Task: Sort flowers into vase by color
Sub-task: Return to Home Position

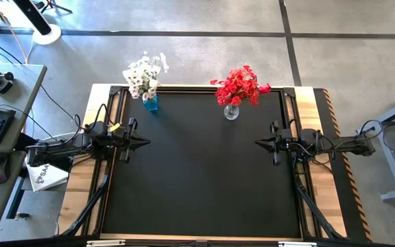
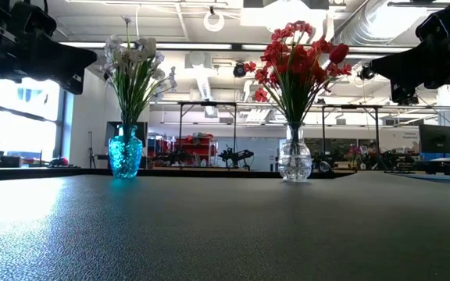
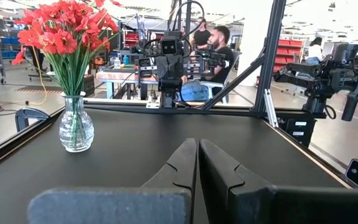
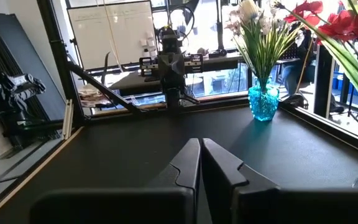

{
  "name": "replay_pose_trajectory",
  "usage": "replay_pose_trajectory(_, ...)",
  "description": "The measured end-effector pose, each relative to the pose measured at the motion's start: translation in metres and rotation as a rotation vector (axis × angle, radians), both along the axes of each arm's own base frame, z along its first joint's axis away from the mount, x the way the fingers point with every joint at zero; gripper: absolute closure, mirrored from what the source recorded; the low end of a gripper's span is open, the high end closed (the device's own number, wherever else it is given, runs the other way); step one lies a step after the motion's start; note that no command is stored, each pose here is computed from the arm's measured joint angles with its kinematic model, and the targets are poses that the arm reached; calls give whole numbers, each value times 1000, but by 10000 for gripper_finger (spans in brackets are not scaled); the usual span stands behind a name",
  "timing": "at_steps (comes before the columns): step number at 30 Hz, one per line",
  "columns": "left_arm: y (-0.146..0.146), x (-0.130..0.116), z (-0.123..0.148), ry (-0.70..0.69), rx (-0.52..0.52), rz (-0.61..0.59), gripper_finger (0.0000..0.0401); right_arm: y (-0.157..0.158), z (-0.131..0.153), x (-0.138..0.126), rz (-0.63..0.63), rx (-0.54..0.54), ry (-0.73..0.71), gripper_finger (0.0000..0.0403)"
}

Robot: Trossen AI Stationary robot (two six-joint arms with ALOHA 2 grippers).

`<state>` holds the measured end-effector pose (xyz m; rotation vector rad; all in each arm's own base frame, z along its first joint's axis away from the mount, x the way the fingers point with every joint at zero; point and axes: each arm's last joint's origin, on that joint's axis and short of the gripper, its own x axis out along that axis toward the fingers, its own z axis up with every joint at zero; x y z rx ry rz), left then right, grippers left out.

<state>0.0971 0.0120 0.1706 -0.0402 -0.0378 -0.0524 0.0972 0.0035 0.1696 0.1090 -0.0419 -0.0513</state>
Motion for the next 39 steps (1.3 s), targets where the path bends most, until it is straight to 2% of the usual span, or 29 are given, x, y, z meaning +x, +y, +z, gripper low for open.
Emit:
replay_pose_trajectory(9,0,0,0,-1,0,0,396,0,0,0,0,0,1,389)
replay_pose_trajectory(20,-9,-1,2,-23,2,-82,396,0,0,0,0,0,-1,389)
replay_pose_trajectory(39,-9,0,1,-14,1,-81,396,0,0,0,0,0,-1,389)
